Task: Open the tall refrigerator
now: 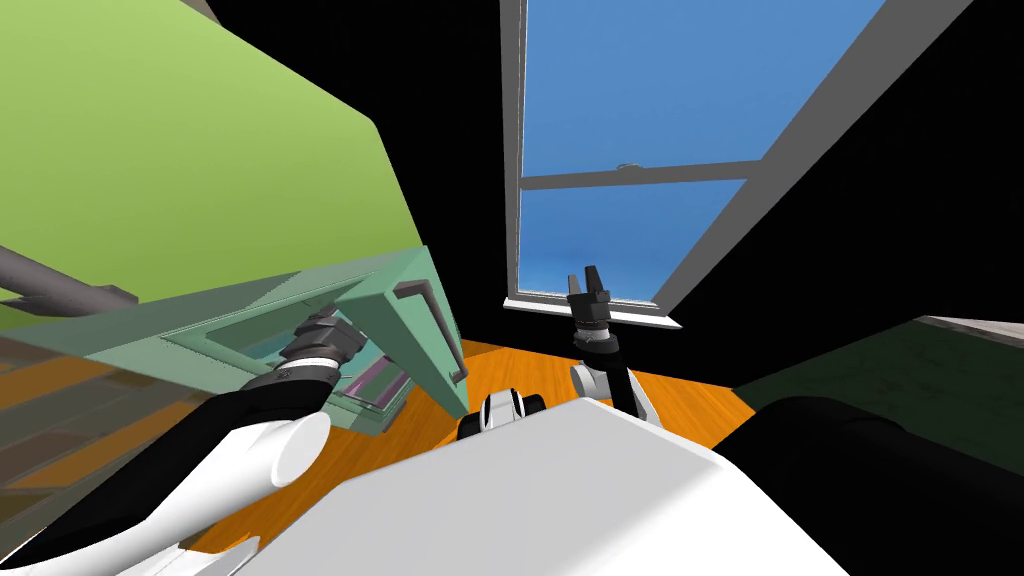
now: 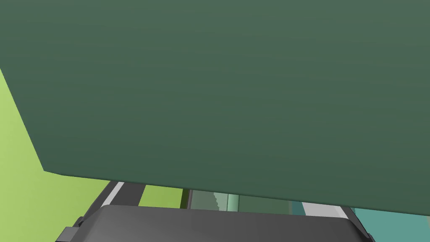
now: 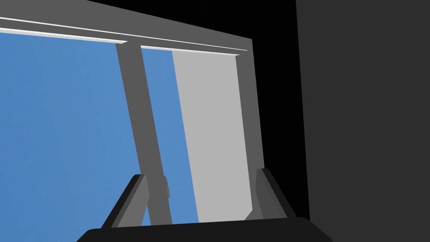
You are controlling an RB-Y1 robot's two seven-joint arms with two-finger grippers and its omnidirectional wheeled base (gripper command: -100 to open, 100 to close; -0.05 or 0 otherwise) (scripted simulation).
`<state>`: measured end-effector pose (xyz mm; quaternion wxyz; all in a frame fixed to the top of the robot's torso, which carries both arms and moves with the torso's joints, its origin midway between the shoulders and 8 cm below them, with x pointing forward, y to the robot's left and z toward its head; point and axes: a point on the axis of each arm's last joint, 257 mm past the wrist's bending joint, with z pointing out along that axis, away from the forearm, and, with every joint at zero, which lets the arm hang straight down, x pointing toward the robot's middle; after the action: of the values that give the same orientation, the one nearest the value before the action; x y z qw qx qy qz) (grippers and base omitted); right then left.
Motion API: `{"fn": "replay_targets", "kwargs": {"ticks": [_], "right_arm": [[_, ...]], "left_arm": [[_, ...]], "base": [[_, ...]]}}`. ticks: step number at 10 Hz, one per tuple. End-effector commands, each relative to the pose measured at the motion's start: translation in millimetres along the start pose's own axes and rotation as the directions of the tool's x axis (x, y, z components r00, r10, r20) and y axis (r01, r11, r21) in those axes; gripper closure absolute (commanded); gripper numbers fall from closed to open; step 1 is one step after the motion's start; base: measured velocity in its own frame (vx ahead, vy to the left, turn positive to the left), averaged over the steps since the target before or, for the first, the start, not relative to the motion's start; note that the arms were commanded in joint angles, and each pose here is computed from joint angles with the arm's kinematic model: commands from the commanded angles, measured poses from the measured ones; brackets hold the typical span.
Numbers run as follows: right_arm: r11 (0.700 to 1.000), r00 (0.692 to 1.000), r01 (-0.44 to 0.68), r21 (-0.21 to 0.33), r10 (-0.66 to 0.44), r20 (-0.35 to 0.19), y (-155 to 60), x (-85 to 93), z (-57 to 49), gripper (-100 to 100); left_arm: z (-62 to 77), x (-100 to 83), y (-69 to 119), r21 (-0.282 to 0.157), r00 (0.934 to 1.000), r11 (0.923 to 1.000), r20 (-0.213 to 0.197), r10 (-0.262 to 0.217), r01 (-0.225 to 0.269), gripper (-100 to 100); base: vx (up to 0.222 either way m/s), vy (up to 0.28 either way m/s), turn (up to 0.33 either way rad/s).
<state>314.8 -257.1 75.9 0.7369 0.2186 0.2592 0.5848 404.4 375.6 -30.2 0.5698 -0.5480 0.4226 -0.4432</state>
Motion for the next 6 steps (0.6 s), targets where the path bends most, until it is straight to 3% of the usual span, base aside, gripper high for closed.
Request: {"fn": "replay_targets", "kwargs": {"ticks": [1, 3, 4, 6], "right_arm": [[1.000, 1.000, 0.000, 0.000, 0.000, 0.000, 0.0, 0.0, 0.0, 0], [1.000, 1.000, 0.000, 0.000, 0.000, 0.000, 0.0, 0.0, 0.0, 0], [1.000, 1.000, 0.000, 0.000, 0.000, 0.000, 0.0, 0.0, 0.0, 0], [1.000, 1.000, 0.000, 0.000, 0.000, 0.000, 0.0, 0.0, 0.0, 0]], "left_arm": [[-7.0, 7.4, -38.9, 0.091, 0.9998, 0.9958, -0.019, 0.006, -0.005, -100], [-9.9, 9.4, -45.9, 0.106, 0.9997, 0.9944, -0.023, 0.008, -0.006, -100], [-8.2, 5.1, -33.5, 0.073, 0.9998, 0.9973, -0.017, 0.009, -0.008, -100], [3.0, -2.6, -33.3, 0.070, 0.9999, 0.9975, -0.007, 0.009, -0.009, -100]], "base": [[0.017, -0.008, 0.006], [0.017, -0.005, -0.010], [-0.009, -0.006, 0.020], [-0.038, -0.017, -0.028]]}}
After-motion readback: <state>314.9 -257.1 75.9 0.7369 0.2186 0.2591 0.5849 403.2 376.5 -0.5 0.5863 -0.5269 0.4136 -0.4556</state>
